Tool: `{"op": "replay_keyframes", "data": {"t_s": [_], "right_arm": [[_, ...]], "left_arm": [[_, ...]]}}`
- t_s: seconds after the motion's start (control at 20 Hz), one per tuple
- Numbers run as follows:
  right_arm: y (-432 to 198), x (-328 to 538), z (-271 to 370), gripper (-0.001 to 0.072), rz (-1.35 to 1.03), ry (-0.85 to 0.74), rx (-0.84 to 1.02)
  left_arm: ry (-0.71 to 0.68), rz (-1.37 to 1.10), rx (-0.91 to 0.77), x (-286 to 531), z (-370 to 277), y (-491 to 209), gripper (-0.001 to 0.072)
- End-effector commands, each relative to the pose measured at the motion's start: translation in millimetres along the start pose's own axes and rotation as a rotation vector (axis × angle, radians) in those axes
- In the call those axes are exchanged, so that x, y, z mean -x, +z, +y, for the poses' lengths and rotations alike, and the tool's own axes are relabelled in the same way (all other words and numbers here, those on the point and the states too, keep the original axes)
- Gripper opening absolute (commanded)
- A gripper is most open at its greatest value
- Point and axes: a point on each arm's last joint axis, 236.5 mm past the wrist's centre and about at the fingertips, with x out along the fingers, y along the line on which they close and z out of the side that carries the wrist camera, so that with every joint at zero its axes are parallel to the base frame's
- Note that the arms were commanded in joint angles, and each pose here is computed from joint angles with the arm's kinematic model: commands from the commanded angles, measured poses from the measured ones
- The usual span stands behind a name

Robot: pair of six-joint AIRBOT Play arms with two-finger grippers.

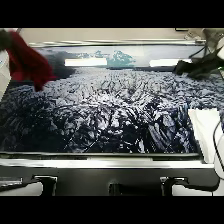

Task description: Fold the clothes and pants, and hang the long-sleeved shirts on hangers.

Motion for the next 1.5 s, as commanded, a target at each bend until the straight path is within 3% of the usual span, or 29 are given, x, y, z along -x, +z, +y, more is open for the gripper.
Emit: {"op": "replay_keyframes", "data": {"t_s": [0.0,0.15,0.35,0.5,0.7,0.75,0.8,0.85,1.0,1.1,1.25,1.45], "right_arm": [[37.7,83.8,17.4,0.0668,-0.229,0.009,0.048],[27.3,153.4,25.1,0.0668,-0.314,-0.009,0.076],[-0.4,212.1,26.7,0.0667,-0.348,-0.04,0.095],[-52.2,203.6,23.5,0.0666,-0.136,-0.044,0.084],[-108.5,135.4,9.7,0.0667,0.159,-0.041,0.041],[-120.4,111.6,8.0,0.0667,0.209,-0.027,0.026],[-136.1,86.1,7.0,0.0669,0.265,-0.009,0.008],[-154.8,63.5,7.2,0.0671,0.328,0.011,-0.012],[-233.9,13.0,17.9,0.0695,0.585,0.113,-0.081],[-288.5,-2.7,38.0,0.071,0.732,0.246,-0.101],[-364.4,-19.8,48.6,0.071,0.882,0.324,-0.198],[-421.1,-27.1,52.0,0.0709,0.963,0.352,-0.263]], "left_arm": [[-0.293,-0.009,-0.217,127.3,-160.4,19.5,0.0016],[-0.491,0.156,-0.142,192.5,-230.1,-40.3,0.0016],[-0.567,0.447,-0.069,205.1,-255.7,-162.1,0.0017],[-0.492,0.738,-0.095,191.9,-227.6,-296.5,0.0018],[-0.253,1.04,0.052,180.0,-165.9,-436.1,0.0027],[-0.234,1.092,0.095,179.7,-165.0,-450.3,0.0226],[-0.224,1.12,0.132,177.2,-165.9,-452.5,0.0663],[-0.224,1.128,0.134,173.1,-163.7,-444.1,0.0711],[-0.252,1.161,0.063,166.0,-133.7,-390.4,0.071],[-0.236,1.309,0.057,193.4,-103.5,-384.6,0.0709],[-0.208,1.48,0.066,241.9,-84.4,-436.0,0.0709],[-0.183,1.487,0.138,259.6,-90.3,-501.0,0.0709]]}}
